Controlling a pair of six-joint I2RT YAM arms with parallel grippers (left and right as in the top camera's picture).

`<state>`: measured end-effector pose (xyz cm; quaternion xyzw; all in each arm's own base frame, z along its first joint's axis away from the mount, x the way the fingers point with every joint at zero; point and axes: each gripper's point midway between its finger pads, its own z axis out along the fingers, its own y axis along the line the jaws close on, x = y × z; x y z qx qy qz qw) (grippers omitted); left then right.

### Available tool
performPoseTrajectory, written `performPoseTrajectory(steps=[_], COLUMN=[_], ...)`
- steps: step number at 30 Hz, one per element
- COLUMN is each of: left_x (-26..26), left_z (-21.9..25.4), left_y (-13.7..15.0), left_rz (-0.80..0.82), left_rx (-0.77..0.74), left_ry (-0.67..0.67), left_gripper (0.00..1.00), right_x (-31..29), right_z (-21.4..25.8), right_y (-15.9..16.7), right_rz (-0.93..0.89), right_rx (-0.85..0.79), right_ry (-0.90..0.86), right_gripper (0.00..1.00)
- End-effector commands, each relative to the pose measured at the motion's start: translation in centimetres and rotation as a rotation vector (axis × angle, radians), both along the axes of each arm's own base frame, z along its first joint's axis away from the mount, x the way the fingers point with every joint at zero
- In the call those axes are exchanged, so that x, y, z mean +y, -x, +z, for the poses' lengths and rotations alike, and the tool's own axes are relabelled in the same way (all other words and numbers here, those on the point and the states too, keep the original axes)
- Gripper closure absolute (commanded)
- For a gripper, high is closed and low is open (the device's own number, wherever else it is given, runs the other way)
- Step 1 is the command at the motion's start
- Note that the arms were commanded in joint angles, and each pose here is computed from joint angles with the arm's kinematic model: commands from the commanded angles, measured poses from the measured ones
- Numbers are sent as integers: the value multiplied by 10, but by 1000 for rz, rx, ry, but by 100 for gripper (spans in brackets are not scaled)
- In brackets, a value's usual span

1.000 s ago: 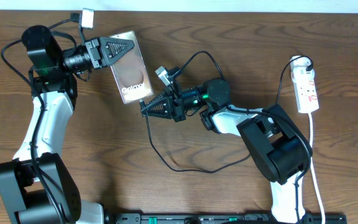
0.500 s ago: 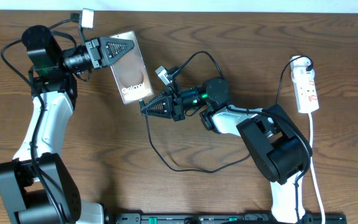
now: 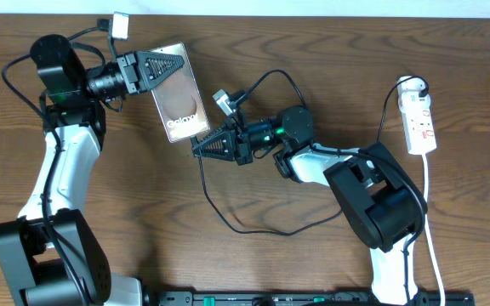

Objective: Plug charger to phone and switch on socket

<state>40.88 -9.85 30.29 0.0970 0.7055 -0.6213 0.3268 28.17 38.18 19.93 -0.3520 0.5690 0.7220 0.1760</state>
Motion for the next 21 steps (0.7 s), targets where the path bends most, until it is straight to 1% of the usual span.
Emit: performPoseTrajectory(steps=[1,21], left_x=[2,2], left_z=[3,3], left_y=[-3,-4], left_rz=[15,24], left_rx=[-35,-34], left_ry=[-11,-12], left_gripper=[93,93], right_x=[5,6], right_z=[3,2], right_y=[3,5], right_rz=[11,20], right_rx=[-10,-11], right_ry=[-9,-7], right_gripper=[99,99])
